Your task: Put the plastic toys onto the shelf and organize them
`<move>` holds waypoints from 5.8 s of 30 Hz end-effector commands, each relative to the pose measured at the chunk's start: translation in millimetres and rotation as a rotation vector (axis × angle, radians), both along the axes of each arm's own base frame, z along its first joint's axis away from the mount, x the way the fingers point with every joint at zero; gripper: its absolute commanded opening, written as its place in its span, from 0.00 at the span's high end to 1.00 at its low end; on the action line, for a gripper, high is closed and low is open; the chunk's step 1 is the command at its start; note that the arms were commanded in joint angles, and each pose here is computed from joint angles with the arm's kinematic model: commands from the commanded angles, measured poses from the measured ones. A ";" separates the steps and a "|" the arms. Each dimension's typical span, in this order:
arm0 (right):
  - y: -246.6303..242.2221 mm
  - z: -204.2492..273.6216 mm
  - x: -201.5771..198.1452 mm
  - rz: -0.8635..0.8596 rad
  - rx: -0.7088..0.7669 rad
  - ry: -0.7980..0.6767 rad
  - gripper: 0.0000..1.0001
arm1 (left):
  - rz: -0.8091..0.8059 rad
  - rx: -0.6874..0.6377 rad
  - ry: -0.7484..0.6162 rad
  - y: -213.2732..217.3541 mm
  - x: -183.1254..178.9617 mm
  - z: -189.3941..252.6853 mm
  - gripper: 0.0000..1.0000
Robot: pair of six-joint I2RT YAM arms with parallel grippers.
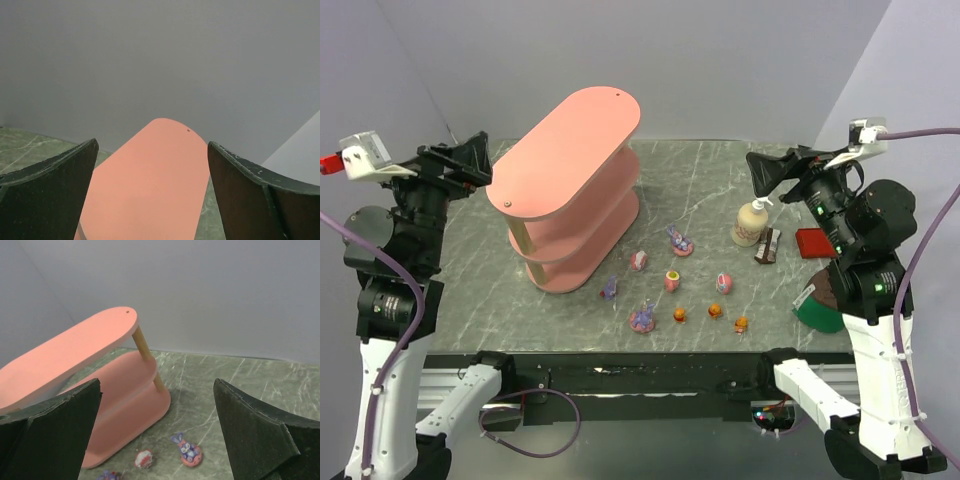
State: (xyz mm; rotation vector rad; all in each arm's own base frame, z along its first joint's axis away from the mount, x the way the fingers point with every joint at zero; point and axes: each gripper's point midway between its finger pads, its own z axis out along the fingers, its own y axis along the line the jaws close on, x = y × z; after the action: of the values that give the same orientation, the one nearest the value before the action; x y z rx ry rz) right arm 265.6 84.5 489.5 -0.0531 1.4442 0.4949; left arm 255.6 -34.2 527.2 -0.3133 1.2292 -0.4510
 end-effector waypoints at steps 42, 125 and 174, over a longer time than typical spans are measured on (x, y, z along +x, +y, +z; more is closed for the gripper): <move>177.8 -327.0 -58.2 0.497 -0.263 0.598 0.02 | 0.287 0.043 0.147 56.7 -34.1 -135.9 0.04; 196.1 -242.2 20.2 0.160 0.012 0.663 1.00 | 0.288 0.057 0.215 55.9 -21.9 -161.3 0.04; 159.9 -82.1 108.9 -0.020 0.245 0.356 1.00 | 0.271 0.046 0.218 54.0 -21.2 -166.1 0.04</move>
State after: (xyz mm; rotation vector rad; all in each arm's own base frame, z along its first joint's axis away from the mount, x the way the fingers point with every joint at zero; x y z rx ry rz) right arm 375.7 265.8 315.8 0.2114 1.9365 0.6437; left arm 233.3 20.6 357.2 -0.4892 1.4026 -0.1382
